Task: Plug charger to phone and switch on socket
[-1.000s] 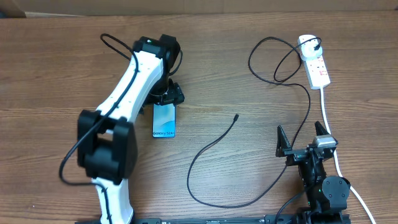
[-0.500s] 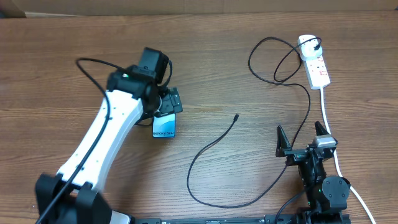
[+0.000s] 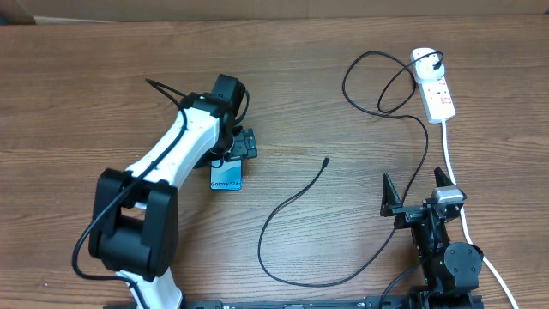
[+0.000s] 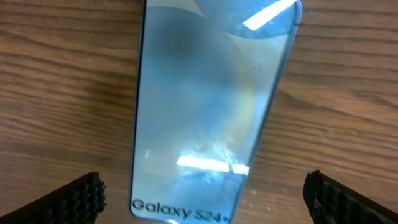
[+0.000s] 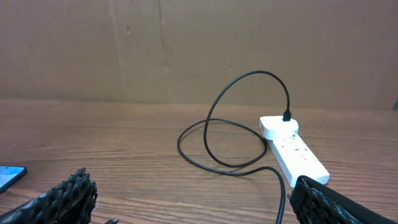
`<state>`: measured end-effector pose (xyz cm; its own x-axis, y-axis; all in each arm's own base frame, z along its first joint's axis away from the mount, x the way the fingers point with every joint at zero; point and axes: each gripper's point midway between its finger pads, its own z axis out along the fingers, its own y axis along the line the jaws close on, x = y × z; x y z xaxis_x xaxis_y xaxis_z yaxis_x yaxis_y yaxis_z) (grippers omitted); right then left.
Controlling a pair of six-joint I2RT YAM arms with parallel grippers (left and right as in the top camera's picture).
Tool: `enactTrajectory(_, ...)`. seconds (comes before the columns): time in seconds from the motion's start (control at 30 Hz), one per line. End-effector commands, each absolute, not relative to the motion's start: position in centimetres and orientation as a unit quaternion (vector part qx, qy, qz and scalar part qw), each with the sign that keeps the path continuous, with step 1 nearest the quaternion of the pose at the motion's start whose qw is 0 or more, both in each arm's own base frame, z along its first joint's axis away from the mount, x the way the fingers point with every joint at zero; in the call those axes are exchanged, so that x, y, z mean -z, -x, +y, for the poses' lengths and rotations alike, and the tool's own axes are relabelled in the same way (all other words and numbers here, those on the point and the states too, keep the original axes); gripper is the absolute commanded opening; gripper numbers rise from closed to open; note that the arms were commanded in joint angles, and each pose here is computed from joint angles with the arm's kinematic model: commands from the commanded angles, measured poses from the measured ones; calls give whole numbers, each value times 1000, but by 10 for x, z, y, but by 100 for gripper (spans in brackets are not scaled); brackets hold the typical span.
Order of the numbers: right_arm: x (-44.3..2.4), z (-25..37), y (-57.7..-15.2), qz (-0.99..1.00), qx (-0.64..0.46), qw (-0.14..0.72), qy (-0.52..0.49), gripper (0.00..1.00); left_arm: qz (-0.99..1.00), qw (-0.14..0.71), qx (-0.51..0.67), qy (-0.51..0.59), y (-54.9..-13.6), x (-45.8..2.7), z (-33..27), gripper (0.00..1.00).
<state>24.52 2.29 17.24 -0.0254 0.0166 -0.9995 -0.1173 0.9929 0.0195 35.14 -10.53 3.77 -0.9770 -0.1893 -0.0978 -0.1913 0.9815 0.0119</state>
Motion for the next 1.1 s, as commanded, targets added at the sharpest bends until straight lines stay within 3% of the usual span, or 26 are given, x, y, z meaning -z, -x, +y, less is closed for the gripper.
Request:
enactTrajectory(0.0,-170,23,-245,714,-46,698,35,100,994,59,-46,77,-357,-33,-92,100)
enactTrajectory(0.57,-170,23,-245,714,-46,698,35,100,998,21,-35,47,-358,12,-101,100)
enactTrajectory(0.8,-170,23,-245,714,-46,698,35,100,999,25,-34,29,-360,12,-102,89)
enactTrajectory(0.97,-170,23,-245,714,-46,698,35,100,999,27,-36,29,-361,12,-101,87)
enactTrajectory(1.07,-170,23,-245,714,-46,698,35,100,999,27,-35,30,-361,12,-101,95)
